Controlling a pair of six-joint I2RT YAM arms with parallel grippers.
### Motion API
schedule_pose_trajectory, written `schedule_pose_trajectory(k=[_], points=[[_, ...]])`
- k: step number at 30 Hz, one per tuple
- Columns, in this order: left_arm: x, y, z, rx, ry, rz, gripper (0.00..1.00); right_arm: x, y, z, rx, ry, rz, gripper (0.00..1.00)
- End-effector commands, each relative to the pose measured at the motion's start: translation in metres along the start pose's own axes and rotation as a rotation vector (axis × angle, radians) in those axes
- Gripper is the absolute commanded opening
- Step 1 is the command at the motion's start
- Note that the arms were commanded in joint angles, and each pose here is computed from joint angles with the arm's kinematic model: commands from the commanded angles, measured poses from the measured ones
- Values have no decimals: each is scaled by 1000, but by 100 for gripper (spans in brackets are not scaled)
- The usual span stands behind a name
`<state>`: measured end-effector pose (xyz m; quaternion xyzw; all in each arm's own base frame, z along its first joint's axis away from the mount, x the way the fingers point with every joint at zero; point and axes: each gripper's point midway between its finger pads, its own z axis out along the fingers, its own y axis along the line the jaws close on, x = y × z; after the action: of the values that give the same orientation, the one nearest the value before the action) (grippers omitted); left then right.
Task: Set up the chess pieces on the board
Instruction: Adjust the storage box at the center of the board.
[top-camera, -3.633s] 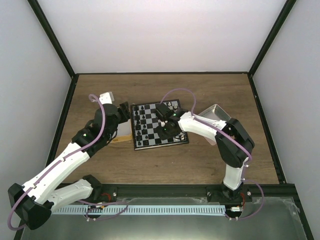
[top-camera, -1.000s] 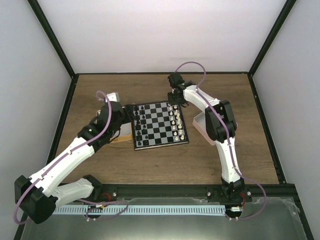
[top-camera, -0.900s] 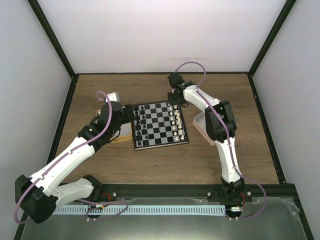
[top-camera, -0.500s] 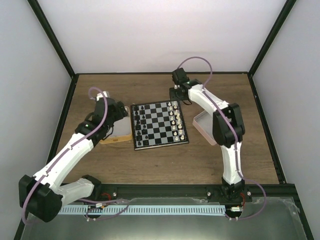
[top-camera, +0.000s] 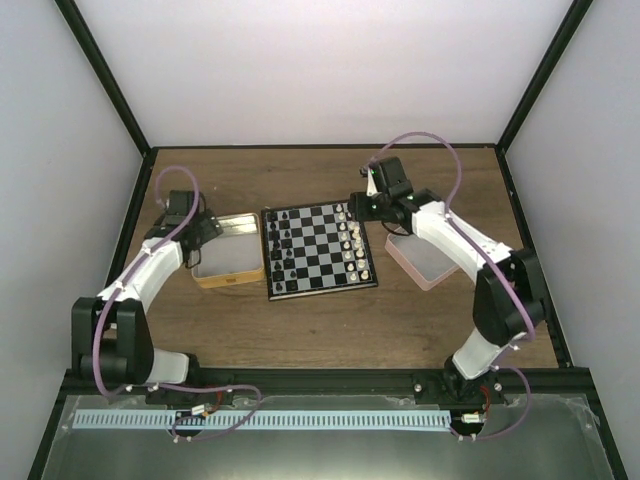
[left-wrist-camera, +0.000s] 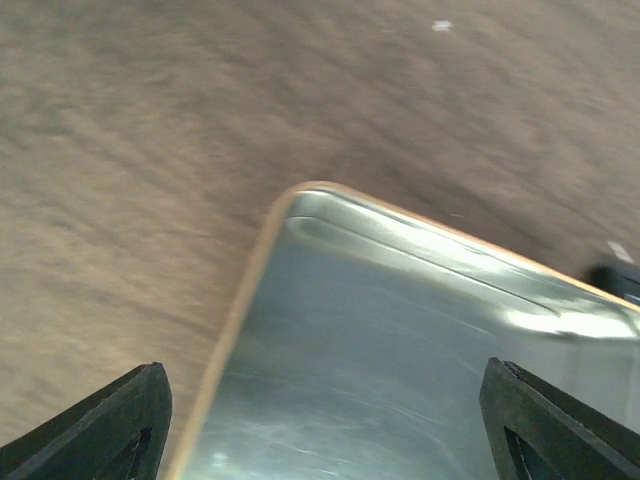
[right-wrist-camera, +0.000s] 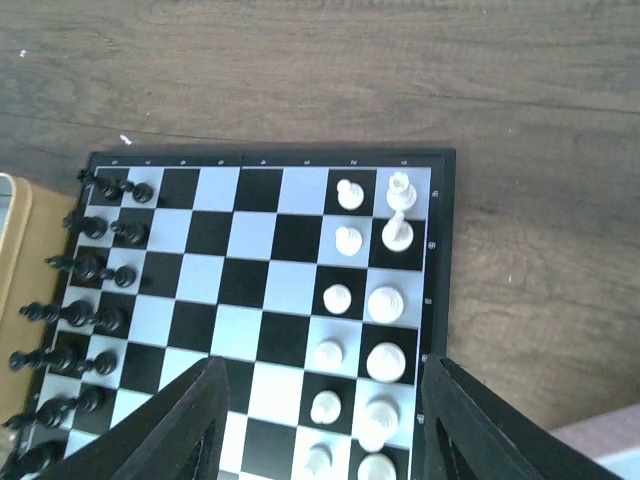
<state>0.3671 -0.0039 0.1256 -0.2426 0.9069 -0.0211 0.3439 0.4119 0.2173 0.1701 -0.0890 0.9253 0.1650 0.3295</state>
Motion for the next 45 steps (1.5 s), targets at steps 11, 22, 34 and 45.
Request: schedule_pose_trajectory(k=[11,22,34,45], points=[[19,60,2,-126,1,-144,78,13,-11,-54,-20,-199,143,57],[47,64,19,-90,95,-171,57,19,-25,-77,17,-282,224,57],[43,79,21,-97,86,-223,45,19,-21,-81,-2,-272,249,56],[11,67,-19,-34,-8,-203,58,16,-25,-111,19,-320,267,57]])
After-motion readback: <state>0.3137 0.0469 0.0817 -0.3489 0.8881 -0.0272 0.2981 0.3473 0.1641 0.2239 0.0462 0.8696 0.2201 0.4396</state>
